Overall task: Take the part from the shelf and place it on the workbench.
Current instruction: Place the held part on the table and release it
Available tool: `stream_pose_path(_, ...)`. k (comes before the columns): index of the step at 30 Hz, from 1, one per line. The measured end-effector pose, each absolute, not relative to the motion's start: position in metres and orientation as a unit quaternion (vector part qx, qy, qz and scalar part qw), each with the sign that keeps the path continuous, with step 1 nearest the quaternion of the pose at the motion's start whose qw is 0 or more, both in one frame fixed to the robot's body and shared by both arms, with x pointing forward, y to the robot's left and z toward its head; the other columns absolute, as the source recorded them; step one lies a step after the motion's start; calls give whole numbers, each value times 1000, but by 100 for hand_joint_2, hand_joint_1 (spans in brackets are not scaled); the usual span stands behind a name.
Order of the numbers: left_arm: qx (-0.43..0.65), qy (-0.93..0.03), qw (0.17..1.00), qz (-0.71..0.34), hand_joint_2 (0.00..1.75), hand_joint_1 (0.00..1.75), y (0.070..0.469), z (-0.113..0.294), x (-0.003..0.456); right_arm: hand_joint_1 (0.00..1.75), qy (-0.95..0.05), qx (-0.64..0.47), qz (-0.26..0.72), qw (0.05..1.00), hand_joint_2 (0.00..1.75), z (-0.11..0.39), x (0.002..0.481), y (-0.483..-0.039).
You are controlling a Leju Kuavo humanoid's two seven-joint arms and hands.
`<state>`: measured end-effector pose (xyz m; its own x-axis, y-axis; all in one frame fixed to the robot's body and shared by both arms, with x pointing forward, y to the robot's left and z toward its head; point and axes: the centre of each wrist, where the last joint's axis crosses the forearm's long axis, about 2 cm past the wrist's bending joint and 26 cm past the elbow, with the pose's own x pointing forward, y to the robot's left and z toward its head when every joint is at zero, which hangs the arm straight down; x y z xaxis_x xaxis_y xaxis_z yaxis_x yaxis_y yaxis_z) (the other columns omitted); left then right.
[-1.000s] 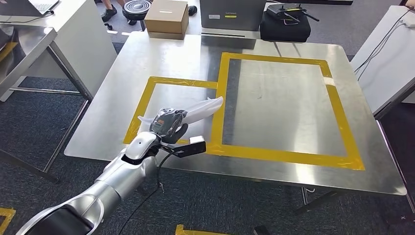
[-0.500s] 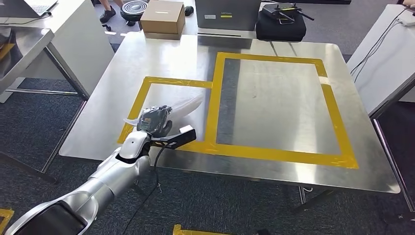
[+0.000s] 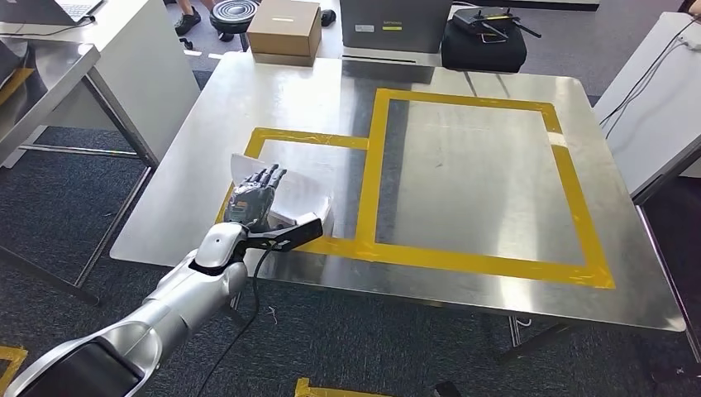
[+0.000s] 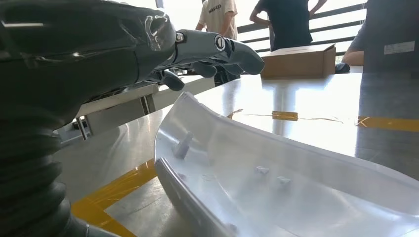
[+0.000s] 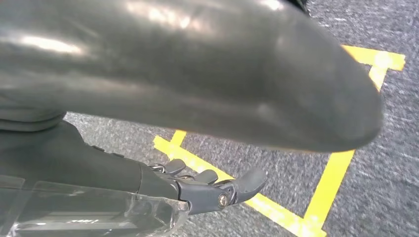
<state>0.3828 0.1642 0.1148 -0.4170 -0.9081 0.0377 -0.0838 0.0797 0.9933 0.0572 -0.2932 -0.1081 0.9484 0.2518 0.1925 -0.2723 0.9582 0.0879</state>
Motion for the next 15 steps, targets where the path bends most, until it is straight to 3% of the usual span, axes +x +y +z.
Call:
stream_pose_path(7,393,-631,373,-555,175,0,166,114,383,0,-91,58,134,985,0,-108,58,-292)
stream_pose_path(11,394,-626,374,-559,0,0,168,111,382,0,-91,57,134,985,0,-108,58,-292)
stream_pose_path(15,402,-624,368,-561,0,0,168,115,385,0,-92,57,132,985,0,-108,58,-291)
